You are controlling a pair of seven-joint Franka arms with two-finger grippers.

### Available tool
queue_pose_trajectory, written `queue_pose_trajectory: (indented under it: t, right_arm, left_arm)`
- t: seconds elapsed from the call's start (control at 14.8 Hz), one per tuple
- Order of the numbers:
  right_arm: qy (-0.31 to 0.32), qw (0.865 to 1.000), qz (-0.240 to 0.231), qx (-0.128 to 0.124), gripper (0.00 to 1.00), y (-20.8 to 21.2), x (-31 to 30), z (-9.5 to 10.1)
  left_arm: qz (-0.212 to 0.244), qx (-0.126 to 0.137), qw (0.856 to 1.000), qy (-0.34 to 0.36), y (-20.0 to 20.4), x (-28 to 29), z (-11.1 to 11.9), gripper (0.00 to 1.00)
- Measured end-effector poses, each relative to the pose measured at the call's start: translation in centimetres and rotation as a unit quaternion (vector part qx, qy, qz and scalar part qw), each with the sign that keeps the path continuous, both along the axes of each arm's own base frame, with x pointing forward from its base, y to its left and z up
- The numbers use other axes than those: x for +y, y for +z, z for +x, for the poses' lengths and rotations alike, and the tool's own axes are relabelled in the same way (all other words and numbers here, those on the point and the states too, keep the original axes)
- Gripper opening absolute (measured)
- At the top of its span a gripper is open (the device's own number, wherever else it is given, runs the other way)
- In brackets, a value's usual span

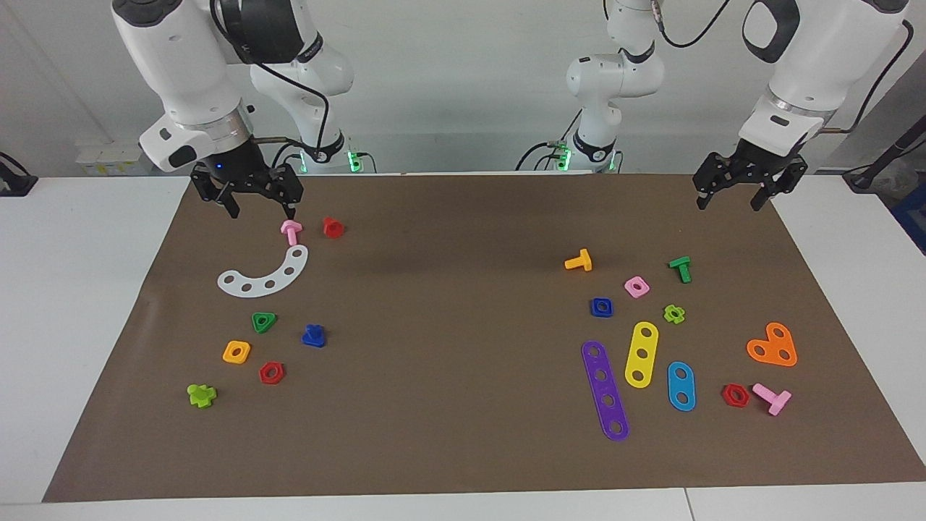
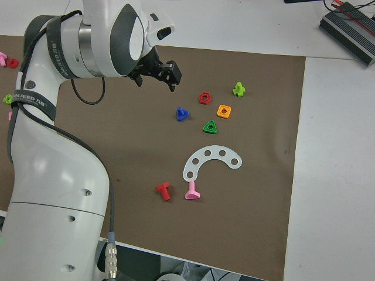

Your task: Unscrew and place screws in storage area

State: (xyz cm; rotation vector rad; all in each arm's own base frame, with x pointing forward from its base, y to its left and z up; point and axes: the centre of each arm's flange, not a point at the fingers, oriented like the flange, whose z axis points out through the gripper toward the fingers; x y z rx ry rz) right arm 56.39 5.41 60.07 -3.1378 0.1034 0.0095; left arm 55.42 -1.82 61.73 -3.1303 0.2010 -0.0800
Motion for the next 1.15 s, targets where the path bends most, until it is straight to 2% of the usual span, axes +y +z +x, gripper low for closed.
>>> queue_pose_trajectory:
  t: [0.74,1.15]
  right_arm:
    - [0.003,1.0,-0.001,0.007,1.0,-2.0,0.3,-0.9]
    - [0.003,1.0,0.0,-0.008,1.0,-1.8,0.3,-1.0]
  left_arm:
    - [0.0,0.002,1.0,0.0,-0.2,0.0,0.0,1.0]
    - [0.0,-0.002,1.0,0.0,-0.4,0.0,0.1,1.0]
